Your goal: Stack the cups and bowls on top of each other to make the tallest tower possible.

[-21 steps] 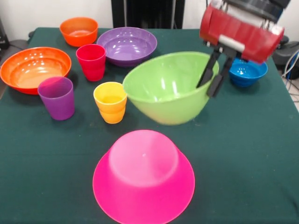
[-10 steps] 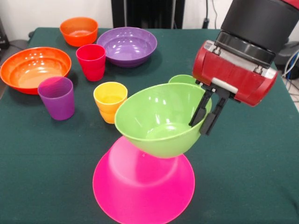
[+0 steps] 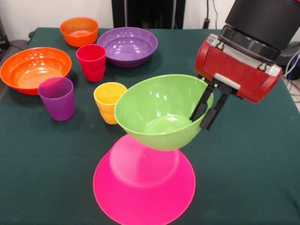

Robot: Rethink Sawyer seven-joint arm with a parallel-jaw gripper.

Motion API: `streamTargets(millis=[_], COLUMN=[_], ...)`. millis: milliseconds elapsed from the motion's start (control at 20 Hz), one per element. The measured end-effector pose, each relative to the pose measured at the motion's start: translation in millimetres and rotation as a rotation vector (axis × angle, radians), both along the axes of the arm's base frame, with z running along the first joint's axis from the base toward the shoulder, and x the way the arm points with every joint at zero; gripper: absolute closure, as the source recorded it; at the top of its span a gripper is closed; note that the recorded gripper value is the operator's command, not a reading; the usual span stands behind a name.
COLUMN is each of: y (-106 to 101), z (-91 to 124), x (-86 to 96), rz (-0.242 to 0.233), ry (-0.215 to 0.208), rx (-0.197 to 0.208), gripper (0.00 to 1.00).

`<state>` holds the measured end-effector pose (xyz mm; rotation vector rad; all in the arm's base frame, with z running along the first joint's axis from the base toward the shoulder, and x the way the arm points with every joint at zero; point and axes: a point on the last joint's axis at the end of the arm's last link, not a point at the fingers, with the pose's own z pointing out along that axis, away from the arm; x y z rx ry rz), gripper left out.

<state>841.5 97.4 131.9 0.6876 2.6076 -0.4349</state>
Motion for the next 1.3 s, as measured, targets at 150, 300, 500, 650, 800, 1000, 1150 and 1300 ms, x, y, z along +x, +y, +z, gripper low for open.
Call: streamTargets(millis=[150,300,500,650,800,1000,1150,1300], y=[1.7,2.1,2.3,1.7,-0.6,-4.0,-8.4,-11.1], z=[8.2,10.5,4.0,-4.8,-18.3,-31.8,-41.0,-45.9], x=[5.3,8.5,13.3,14.6,14.6,13.3,11.5,10.8], rz=[0.008,0.013,0.025,0.03,0.038,0.046,0.051,0.055], ry=[-0.011,-0.019,-0.021,-0.015,-0.003,0.011,0.018,0.018], rx=[-0.009,-0.017,-0.028,-0.036,-0.054,-0.083,-0.103,-0.114], gripper=[1.0,1.0,1.0,1.0,1.0,1.0,1.0,1.0])
